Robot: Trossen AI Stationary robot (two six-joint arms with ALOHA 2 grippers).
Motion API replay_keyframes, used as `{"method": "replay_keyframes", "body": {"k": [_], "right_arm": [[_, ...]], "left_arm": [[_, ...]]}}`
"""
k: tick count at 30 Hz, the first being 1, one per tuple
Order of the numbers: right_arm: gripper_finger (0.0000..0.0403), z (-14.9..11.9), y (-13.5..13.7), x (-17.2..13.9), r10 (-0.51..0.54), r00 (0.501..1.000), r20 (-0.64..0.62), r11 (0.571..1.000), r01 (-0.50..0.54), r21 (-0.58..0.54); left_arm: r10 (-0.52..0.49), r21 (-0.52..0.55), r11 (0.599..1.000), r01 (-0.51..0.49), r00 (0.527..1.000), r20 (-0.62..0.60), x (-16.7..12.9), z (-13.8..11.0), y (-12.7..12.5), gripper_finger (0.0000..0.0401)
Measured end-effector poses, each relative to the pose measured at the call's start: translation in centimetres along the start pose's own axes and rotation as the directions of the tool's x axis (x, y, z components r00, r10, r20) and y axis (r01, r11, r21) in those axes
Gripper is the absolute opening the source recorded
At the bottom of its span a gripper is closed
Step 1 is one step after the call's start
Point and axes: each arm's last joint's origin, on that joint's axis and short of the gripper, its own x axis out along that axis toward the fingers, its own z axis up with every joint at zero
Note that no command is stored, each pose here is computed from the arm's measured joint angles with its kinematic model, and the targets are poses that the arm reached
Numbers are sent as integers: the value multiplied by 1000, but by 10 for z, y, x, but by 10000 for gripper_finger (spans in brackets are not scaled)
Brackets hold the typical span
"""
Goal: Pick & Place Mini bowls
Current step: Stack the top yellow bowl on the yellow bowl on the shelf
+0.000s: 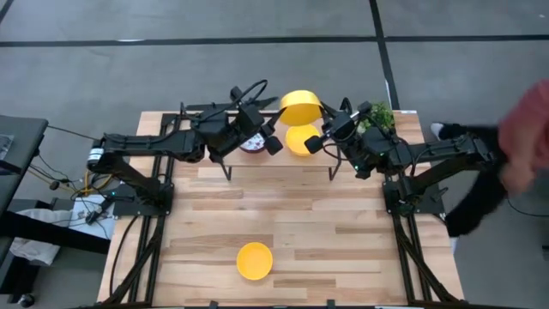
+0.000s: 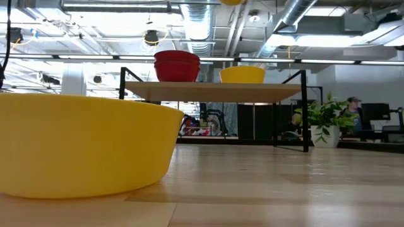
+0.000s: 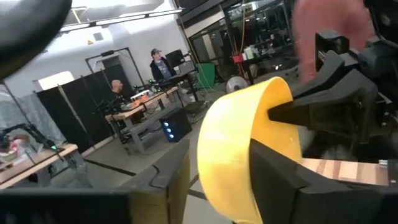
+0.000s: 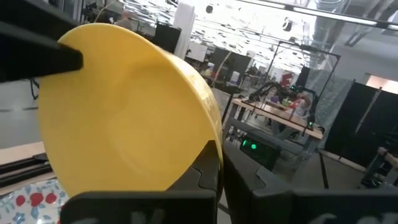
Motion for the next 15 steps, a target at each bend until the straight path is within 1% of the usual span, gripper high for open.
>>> {"method": "replay_keyframes", "body": {"k": [4,6,9,12,15], "right_arm": [[1,-1,0,0,-2,1000,-10,1000,2,-14],[1,-4,0,0,-25,999,-31,999,23,-40],[1,-7,-5,0,-19,999,-49,999,18,-27],[1,-12,-16,2,50,996,-67,998,-47,46],[1,-18,-29,10,152,985,-80,978,-138,156]], "left_arm": [[14,16,1000,-14,1000,-15,-12,7,7,168],[31,17,999,-30,999,-26,-23,12,15,174],[39,18,999,-38,998,-45,-40,18,25,179],[26,35,999,-23,996,-84,-57,9,21,179],[30,-15,999,-31,996,-85,-79,3,26,177]]}}
